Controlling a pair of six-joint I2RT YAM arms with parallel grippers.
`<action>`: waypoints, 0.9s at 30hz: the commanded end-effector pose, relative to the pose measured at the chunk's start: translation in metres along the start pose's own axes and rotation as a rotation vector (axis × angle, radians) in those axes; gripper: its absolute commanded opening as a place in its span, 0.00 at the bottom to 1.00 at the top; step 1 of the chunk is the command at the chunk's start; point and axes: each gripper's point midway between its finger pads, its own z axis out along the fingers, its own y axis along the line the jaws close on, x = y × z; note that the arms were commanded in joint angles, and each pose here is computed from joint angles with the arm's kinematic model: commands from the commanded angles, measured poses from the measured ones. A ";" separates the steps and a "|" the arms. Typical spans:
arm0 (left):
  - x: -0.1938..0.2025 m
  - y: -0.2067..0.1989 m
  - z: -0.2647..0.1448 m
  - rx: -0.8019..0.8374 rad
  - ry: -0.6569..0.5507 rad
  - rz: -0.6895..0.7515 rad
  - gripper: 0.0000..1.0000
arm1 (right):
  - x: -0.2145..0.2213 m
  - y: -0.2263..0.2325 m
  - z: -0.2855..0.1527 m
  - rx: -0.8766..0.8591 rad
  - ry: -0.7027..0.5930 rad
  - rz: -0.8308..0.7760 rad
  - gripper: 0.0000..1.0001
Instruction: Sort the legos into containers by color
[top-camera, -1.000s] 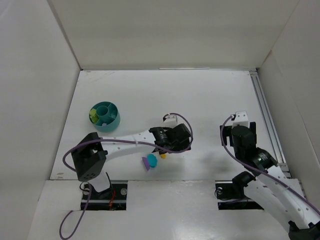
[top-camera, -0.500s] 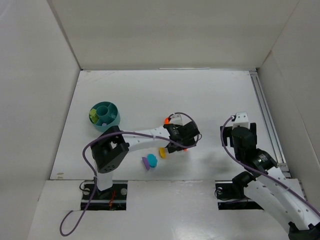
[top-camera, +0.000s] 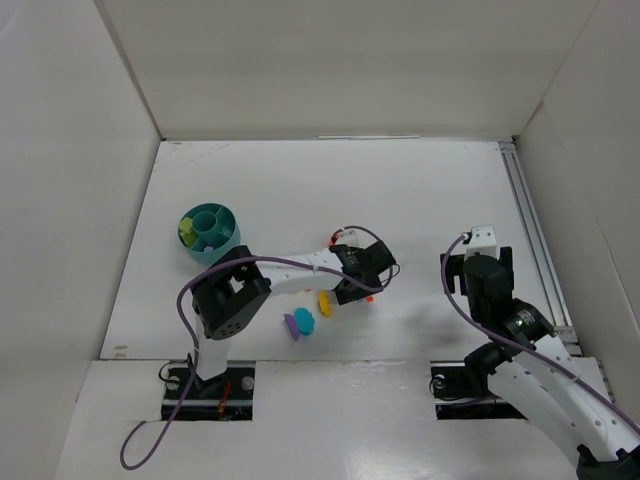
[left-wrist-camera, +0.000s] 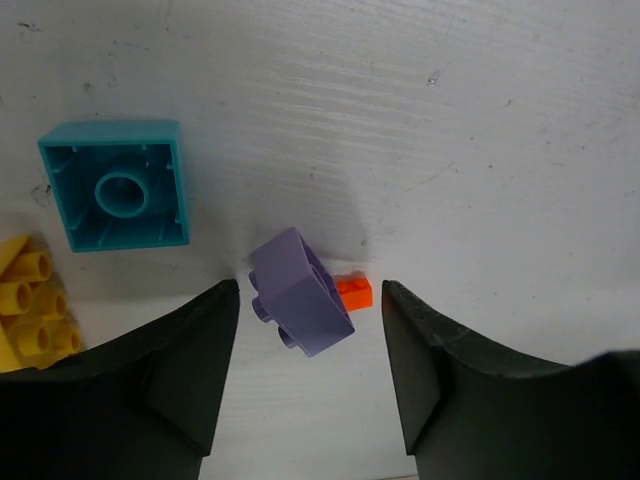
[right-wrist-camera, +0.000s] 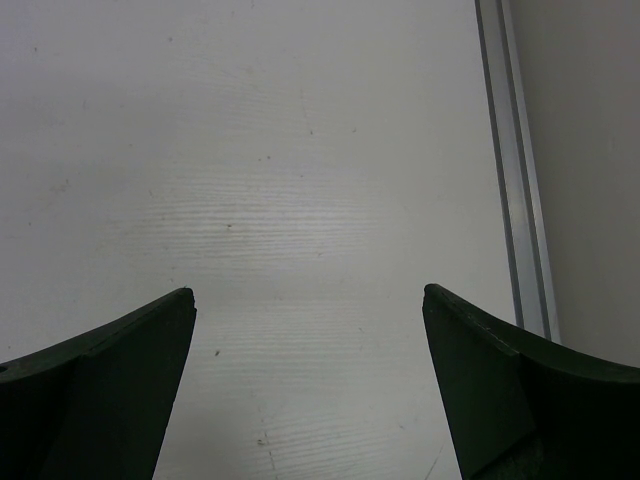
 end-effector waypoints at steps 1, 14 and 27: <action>0.000 -0.004 -0.007 0.016 0.007 -0.002 0.54 | -0.012 -0.003 0.000 0.017 -0.044 0.030 1.00; -0.012 0.001 -0.013 -0.006 -0.047 0.000 0.21 | -0.012 -0.002 0.000 0.008 -0.044 0.030 1.00; -0.127 0.094 -0.102 -0.138 -0.386 -0.262 0.16 | -0.012 0.000 0.000 -0.001 -0.051 0.026 1.00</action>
